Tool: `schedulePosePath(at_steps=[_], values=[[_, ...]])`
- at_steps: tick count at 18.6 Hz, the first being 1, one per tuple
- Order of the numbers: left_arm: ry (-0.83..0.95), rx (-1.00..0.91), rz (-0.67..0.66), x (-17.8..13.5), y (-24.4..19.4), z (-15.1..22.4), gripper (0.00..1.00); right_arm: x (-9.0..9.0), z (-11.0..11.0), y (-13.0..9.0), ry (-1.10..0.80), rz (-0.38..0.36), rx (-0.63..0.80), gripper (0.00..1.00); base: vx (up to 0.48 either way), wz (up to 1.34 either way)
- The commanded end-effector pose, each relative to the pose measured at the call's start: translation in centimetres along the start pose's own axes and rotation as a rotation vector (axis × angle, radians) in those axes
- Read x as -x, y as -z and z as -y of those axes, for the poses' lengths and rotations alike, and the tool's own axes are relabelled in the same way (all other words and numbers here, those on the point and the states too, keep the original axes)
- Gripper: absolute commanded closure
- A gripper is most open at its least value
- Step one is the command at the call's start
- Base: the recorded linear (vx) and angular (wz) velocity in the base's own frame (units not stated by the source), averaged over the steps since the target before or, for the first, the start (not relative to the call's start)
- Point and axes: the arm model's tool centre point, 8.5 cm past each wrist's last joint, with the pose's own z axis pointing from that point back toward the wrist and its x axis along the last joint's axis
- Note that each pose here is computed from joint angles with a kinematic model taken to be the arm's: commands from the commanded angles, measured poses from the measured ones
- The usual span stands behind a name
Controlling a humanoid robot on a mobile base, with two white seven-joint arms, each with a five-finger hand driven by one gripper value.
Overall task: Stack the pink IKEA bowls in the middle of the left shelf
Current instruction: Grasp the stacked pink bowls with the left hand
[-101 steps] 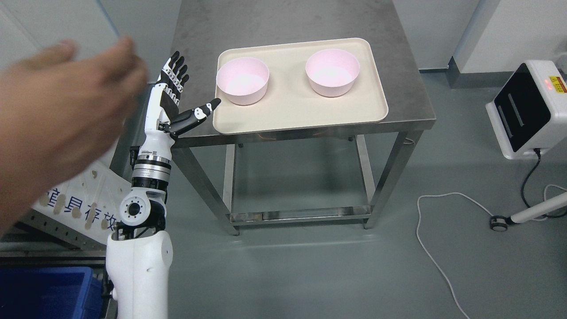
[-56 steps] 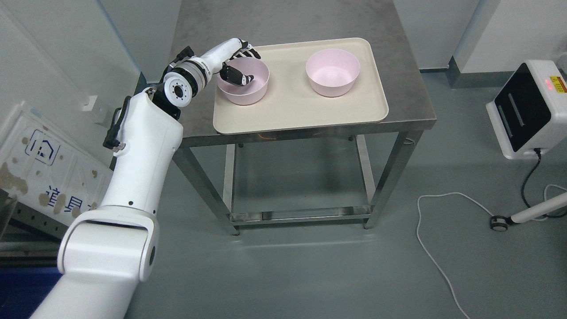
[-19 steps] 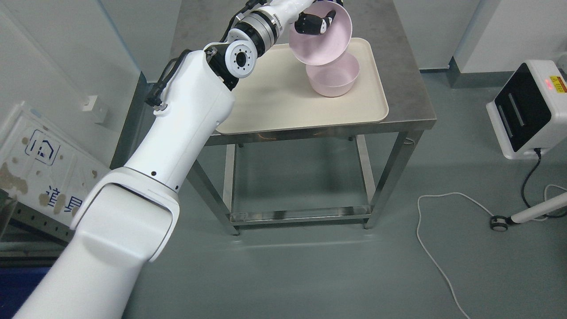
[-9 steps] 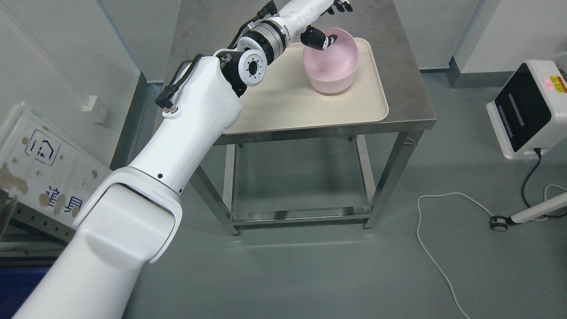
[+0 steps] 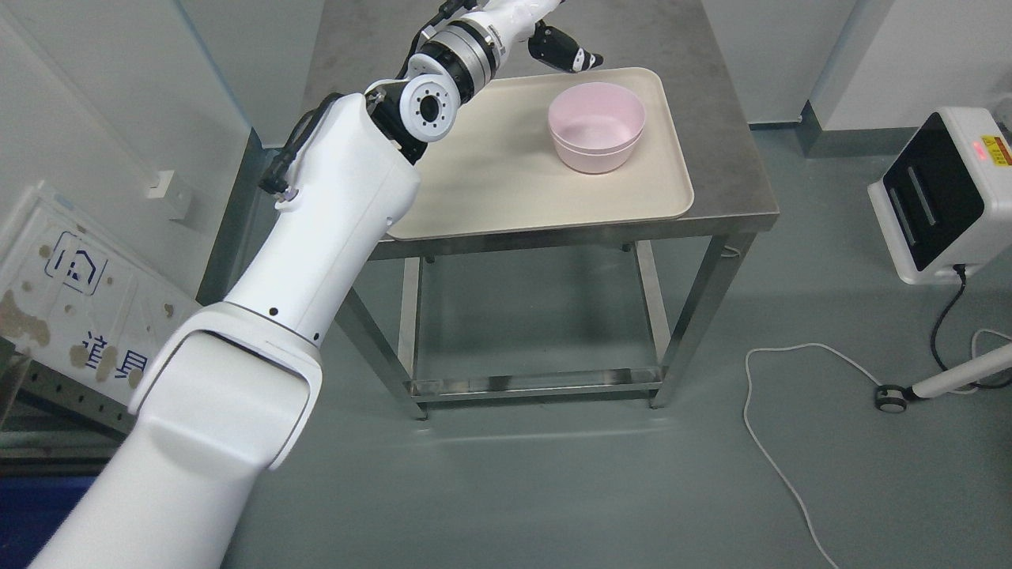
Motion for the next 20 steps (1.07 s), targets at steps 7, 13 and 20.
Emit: schedulePosePath(at_steps=[7, 13, 20], values=[[0.091, 0.272, -0.103, 1.7, -3.7, 9.1, 0.07, 0.0, 1.2, 0.0, -0.001, -0.001, 0.019, 0.0, 0.0, 0.0], [0.224, 0.296, -0.28, 3.1, -3.7, 9.2, 0.23, 0.0, 1.2, 0.0, -0.001, -0.001, 0.019, 0.0, 0.0, 0.0], [0.246, 0.313, -0.241, 2.3, -3.5, 9.3, 0.64, 0.0, 1.2, 0.0, -0.001, -0.001, 0.019, 0.0, 0.0, 0.0]])
